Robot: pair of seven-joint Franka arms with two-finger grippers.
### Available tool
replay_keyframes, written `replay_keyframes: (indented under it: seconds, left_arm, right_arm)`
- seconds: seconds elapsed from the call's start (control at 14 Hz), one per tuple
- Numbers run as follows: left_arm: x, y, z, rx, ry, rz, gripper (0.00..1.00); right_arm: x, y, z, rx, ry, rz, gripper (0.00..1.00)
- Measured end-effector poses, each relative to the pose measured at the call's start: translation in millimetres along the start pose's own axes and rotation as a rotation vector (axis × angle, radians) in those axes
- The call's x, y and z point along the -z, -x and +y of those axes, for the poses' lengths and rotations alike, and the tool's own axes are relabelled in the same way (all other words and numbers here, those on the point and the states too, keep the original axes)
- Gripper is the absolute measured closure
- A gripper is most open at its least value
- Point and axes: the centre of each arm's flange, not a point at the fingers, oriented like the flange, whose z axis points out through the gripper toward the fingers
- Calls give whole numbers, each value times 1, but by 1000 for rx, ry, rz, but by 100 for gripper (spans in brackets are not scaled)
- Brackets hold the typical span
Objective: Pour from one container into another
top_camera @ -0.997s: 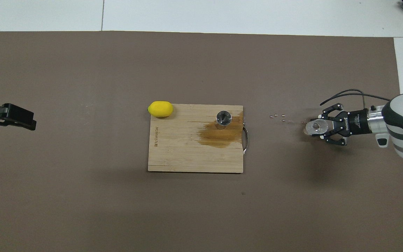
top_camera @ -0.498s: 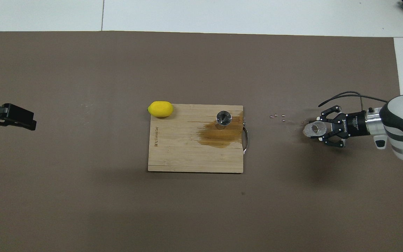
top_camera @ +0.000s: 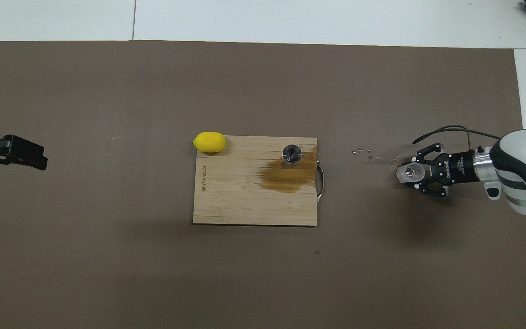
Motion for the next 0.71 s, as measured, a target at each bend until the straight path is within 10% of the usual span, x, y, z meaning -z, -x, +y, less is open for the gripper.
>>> replay_keyframes:
  seconds: [0.28,0.71]
  left_arm:
    - [0,0,0,0,0,0,0]
    - [0,0,0,0,0,0,0]
  right_arm:
    - [7,-8,3,-12,-19,15,4]
    - [76,5,11,165,-12,182,0]
